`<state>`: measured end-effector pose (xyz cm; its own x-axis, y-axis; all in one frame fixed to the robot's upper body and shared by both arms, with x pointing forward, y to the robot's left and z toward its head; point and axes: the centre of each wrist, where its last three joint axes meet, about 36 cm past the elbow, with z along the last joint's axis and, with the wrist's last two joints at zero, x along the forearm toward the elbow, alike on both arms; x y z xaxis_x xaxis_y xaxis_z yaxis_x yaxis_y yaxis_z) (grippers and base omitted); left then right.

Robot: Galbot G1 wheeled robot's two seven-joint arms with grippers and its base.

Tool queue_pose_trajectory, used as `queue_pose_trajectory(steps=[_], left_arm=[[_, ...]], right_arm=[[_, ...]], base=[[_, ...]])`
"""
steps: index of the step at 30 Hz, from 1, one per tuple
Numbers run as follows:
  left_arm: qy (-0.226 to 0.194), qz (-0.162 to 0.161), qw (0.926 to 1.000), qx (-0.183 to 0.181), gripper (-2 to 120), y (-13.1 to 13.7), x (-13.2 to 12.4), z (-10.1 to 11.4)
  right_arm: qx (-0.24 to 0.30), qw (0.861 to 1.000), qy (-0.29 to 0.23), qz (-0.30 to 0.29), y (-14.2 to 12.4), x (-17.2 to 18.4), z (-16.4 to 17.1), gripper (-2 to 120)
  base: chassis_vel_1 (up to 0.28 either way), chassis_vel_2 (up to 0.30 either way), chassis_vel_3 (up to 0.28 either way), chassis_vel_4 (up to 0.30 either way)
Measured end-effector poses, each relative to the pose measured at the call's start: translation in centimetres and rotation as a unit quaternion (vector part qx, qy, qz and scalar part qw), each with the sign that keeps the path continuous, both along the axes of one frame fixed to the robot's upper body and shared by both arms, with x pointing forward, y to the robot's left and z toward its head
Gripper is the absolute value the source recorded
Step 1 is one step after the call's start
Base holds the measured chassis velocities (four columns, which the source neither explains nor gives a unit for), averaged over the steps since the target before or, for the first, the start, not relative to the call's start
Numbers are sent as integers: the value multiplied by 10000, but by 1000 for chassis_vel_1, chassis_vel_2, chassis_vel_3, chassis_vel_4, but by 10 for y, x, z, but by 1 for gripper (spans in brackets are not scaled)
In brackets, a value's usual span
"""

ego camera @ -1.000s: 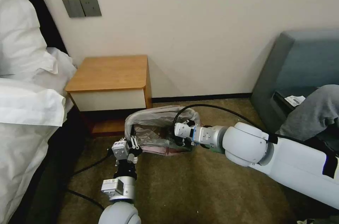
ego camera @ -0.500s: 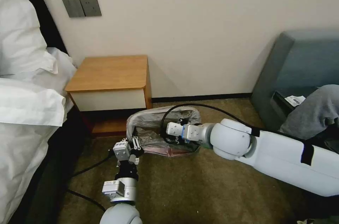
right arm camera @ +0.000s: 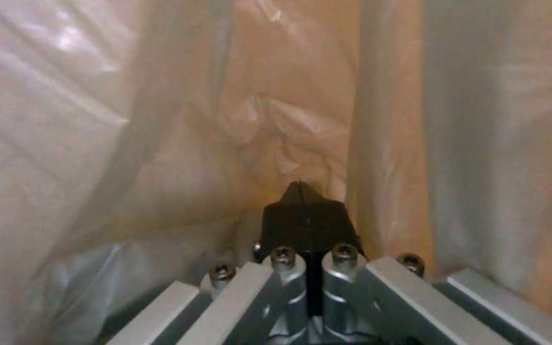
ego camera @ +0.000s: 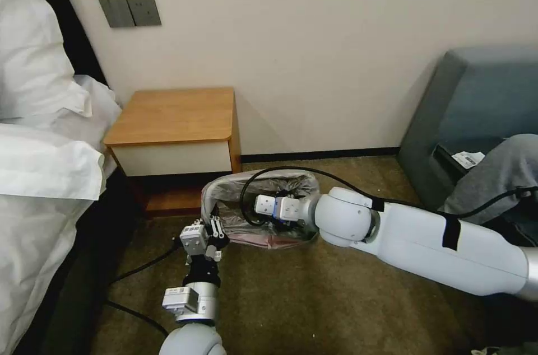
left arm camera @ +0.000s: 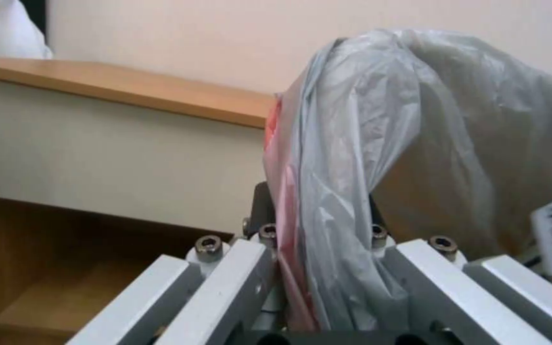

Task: Pick up the garbage bag from the table and place it over the trash can.

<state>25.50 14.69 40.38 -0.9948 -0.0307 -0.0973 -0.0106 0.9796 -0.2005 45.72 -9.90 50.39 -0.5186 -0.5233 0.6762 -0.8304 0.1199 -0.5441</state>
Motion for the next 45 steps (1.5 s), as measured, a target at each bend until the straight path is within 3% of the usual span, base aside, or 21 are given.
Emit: queue_pose_trajectory(steps=[45], left_arm=[[-36, 21, 10000, -19, 6, 1, -2, 2]], right_arm=[[-773, 9969, -108, -105, 45, 51, -51, 0]], base=[[0, 0, 0, 0]])
